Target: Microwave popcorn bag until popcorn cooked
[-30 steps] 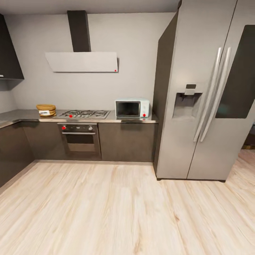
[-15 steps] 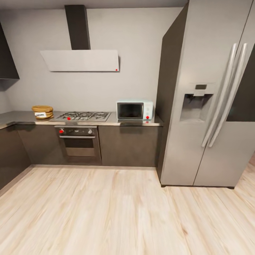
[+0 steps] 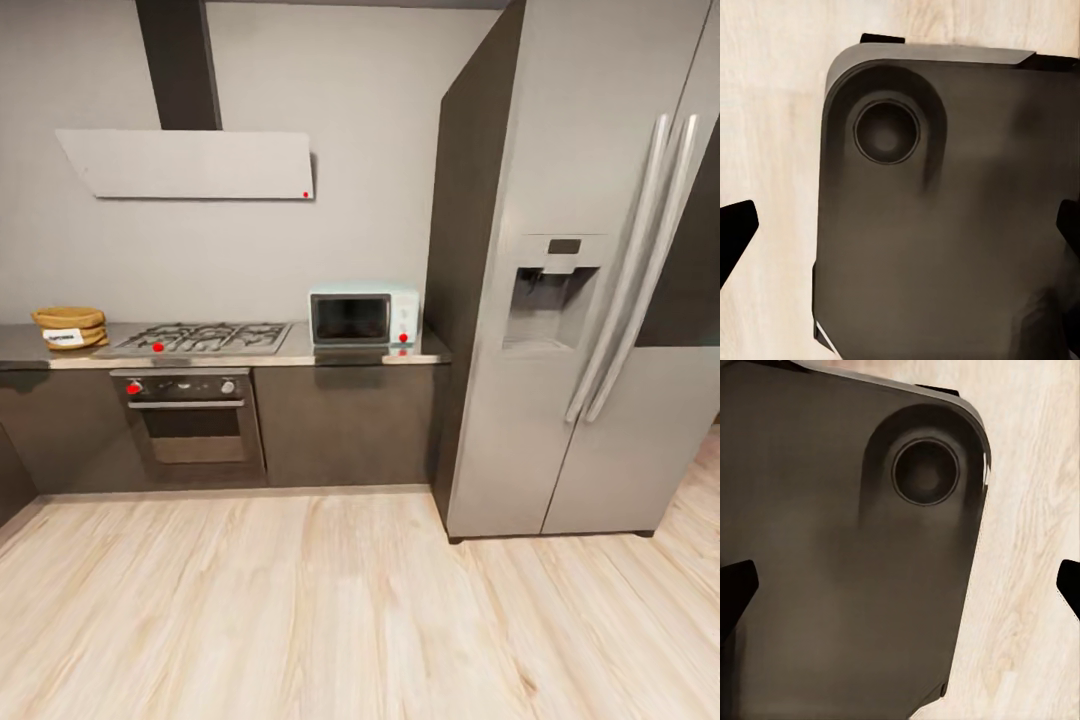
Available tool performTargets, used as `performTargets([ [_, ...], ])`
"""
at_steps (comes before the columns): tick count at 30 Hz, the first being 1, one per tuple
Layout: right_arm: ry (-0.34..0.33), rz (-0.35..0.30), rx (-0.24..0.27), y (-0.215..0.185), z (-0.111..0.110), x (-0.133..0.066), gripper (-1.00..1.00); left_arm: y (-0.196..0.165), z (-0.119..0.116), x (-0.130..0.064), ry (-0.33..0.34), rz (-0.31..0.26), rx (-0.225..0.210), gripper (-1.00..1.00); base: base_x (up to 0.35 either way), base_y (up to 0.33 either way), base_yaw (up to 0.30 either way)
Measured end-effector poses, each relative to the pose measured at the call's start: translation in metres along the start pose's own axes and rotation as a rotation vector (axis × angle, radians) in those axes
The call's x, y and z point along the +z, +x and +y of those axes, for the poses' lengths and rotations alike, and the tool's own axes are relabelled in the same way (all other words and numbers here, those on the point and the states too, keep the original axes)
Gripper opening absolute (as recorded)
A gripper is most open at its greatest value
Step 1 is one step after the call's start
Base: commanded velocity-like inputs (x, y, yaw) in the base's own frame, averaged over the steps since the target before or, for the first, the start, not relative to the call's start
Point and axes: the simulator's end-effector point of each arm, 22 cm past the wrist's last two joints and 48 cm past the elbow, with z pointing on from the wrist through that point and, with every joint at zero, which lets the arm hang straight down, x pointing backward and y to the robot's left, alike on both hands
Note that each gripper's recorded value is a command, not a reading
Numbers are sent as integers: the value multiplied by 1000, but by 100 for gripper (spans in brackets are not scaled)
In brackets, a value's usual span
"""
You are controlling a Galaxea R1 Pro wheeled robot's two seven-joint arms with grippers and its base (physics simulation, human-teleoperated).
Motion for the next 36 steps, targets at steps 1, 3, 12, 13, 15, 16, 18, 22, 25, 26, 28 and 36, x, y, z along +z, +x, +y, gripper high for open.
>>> performTargets([
  [1,0,0,-1,0,0,0,100,0,0,0,0,0,0,100,323,102,-7],
  [3,1,1,-3,0,-1,0,100,0,0,0,0,0,0,100,323,102,-3],
  [12,2,1,-5,0,-2,0,100,0,0,0,0,0,0,100,323,102,0],
  [13,3,1,-4,0,-2,0,100,0,0,0,0,0,0,100,323,102,0],
  [15,4,1,-3,0,-3,0,100,0,0,0,0,0,0,100,323,102,0],
  [16,4,1,-2,0,-3,0,100,0,0,0,-1,0,0,100,323,102,0],
  [18,5,1,-2,0,-3,0,100,0,0,0,0,0,0,100,323,102,0],
  [22,6,1,-2,1,-4,0,100,0,0,0,0,0,0,100,323,102,0],
  [25,5,1,-3,1,-3,0,100,0,0,0,0,1,-1,100,323,93,0],
  [26,5,1,-3,1,-3,0,100,0,0,0,-1,1,-1,100,323,88,0],
  [28,5,1,-3,1,-3,0,100,0,0,0,0,1,-1,100,323,86,0],
  [36,6,1,-3,1,-4,0,100,0,0,0,0,0,-1,100,323,84,0],
])
